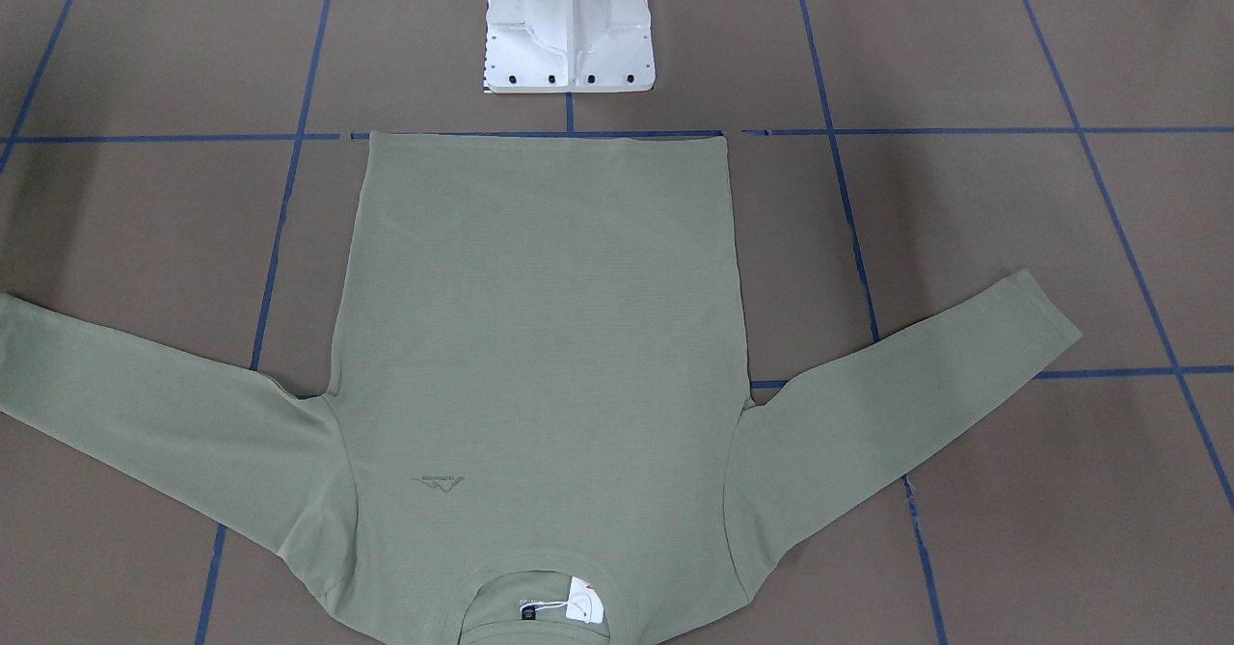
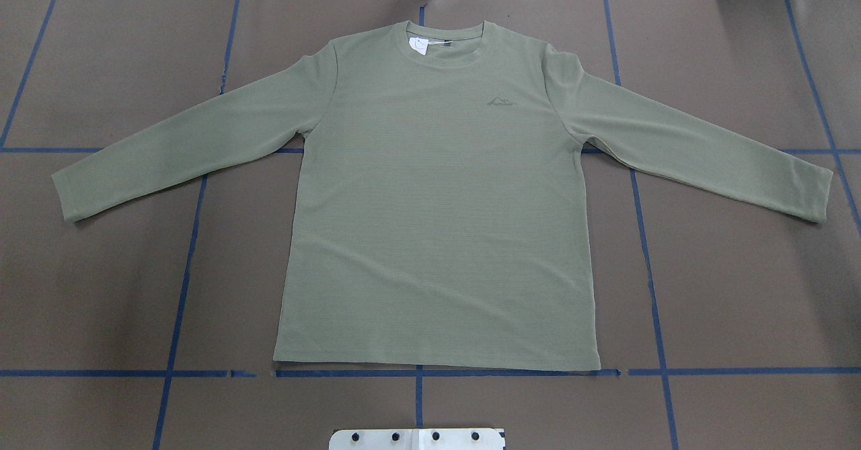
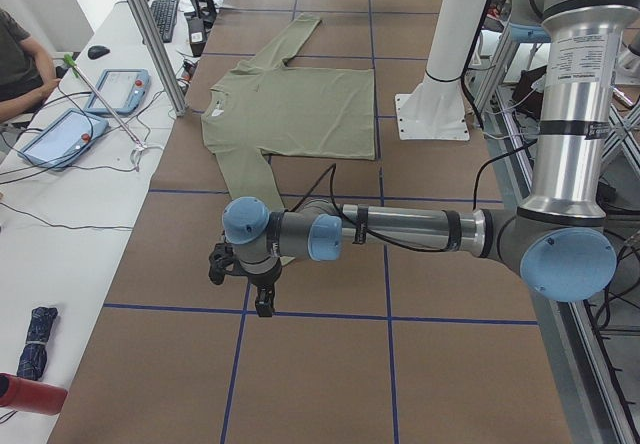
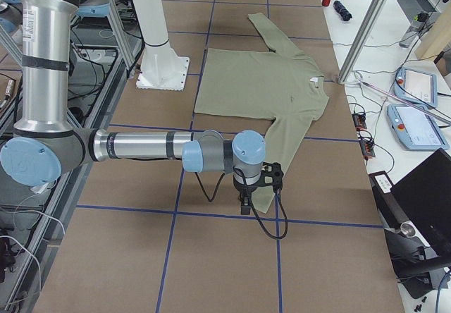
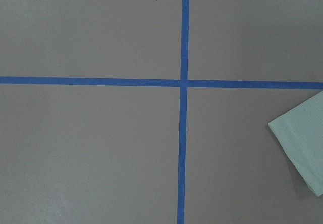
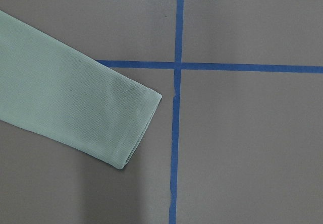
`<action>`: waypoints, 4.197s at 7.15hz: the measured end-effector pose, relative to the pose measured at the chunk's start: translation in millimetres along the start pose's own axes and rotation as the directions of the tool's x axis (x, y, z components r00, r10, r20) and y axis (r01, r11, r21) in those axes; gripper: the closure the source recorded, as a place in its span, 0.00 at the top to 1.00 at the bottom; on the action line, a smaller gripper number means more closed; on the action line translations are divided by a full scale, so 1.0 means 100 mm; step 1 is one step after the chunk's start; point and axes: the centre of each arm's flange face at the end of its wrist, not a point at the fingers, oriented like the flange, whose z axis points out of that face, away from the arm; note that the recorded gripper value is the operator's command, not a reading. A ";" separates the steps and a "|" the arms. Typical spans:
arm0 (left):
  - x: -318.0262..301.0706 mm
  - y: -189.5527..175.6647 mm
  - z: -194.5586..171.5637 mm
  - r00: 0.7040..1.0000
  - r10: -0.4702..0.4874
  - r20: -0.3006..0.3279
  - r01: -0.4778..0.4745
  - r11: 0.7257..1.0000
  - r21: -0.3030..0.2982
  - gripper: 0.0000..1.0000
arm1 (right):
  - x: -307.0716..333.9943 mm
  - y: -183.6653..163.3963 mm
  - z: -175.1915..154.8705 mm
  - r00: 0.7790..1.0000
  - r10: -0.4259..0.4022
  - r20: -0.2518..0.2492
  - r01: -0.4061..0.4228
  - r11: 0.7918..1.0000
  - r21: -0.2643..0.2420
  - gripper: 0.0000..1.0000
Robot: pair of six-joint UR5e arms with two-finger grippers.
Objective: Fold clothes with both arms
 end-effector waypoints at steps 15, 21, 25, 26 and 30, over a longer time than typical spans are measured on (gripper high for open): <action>0.29 -0.41 0.21 0.972 0.236 -0.018 -0.226 0.947 0.230 1.00 | -0.38 -0.60 0.97 0.967 -0.251 0.040 0.247 0.965 0.089 1.00; 0.28 -0.42 0.24 0.969 0.248 -0.020 -0.235 0.940 0.248 1.00 | -0.50 -0.64 1.52 0.975 -0.221 0.019 0.218 0.972 0.084 1.00; 0.31 -0.43 0.21 0.968 0.252 -0.020 -0.239 0.938 0.252 1.00 | -0.43 -0.52 1.83 0.979 -0.201 0.013 0.201 0.979 0.034 1.00; 0.31 -0.43 0.21 0.967 0.253 -0.020 -0.240 0.937 0.253 1.00 | -0.45 -0.50 1.87 0.979 -0.204 0.010 0.203 0.979 0.027 1.00; 0.33 -0.44 0.19 0.966 0.257 -0.020 -0.243 0.935 0.258 1.00 | -0.50 -0.53 1.89 0.978 -0.208 0.013 0.208 0.978 0.023 0.95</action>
